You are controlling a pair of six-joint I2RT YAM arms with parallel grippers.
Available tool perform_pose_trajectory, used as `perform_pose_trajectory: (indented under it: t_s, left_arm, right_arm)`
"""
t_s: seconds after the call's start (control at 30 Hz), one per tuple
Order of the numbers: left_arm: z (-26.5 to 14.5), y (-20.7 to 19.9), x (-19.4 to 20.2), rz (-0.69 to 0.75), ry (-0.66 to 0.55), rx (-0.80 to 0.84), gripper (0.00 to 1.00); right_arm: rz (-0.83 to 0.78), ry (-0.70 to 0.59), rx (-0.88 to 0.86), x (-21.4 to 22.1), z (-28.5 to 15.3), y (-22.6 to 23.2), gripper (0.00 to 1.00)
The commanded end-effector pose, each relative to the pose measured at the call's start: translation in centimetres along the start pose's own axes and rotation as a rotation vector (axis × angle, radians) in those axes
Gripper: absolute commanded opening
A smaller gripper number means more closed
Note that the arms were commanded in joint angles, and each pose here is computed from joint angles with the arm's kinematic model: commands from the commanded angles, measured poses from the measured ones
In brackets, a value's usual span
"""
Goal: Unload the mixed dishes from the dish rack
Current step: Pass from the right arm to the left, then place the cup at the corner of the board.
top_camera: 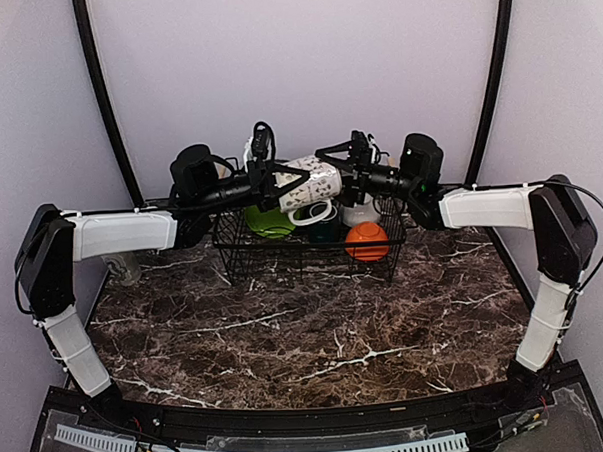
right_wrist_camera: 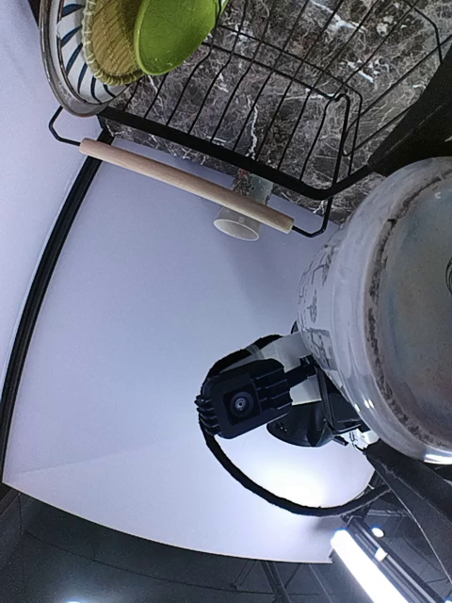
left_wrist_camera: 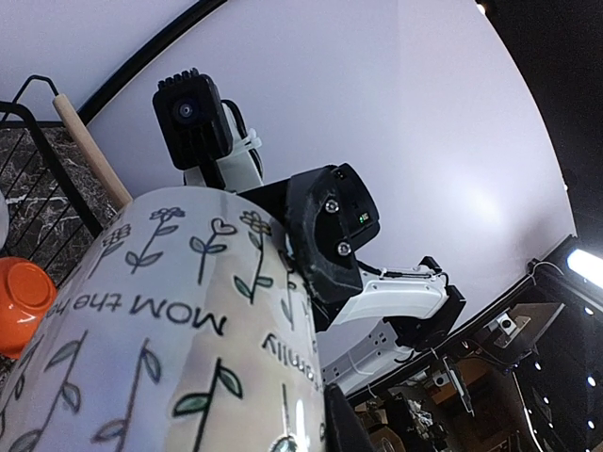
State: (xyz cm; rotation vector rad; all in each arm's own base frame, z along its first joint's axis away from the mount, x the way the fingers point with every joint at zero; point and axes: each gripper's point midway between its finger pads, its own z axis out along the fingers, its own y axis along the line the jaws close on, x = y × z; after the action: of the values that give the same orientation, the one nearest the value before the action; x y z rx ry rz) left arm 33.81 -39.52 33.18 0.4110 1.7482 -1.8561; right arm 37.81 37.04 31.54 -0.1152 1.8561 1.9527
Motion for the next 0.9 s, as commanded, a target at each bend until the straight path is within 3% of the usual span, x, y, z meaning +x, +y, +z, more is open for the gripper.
perform_pose_trajectory:
  t_s: [0.0,0.17,0.2,0.5,0.63,0.87]
  left_arm:
    - [-0.4,-3.4,-1.2,0.050,-0.028,0.050,0.01]
    - [-0.8,-4.2,-1.4,0.073,-0.034,0.056,0.01]
    - [-0.9,-4.4,-1.4,0.078,-0.034,0.058,0.01]
    - [-2.3,-4.3,-2.0,0.112,-0.048,0.010,0.01]
    - [-3.0,-2.7,-1.4,0.124,-0.005,-0.153,0.01]
    - [-6.1,-3.2,-2.0,0.268,0.017,-0.408,0.01]
  right_arm:
    - [-0.102,-0.015,-0.066,-0.6,-0.4,1.7,0.48]
    - [-0.115,-0.001,-0.039,-0.8,-0.9,0.6,0.95]
    - [-0.119,0.002,-0.033,-0.9,-1.1,0.4,0.98]
    - [-0.181,0.016,0.019,-1.1,-3.5,-0.8,0.99]
    - [-0.250,-0.008,0.241,-1.7,-4.6,-2.7,0.99]
    - [-0.428,-0.056,0.564,-2.9,-7.6,-4.0,0.99]
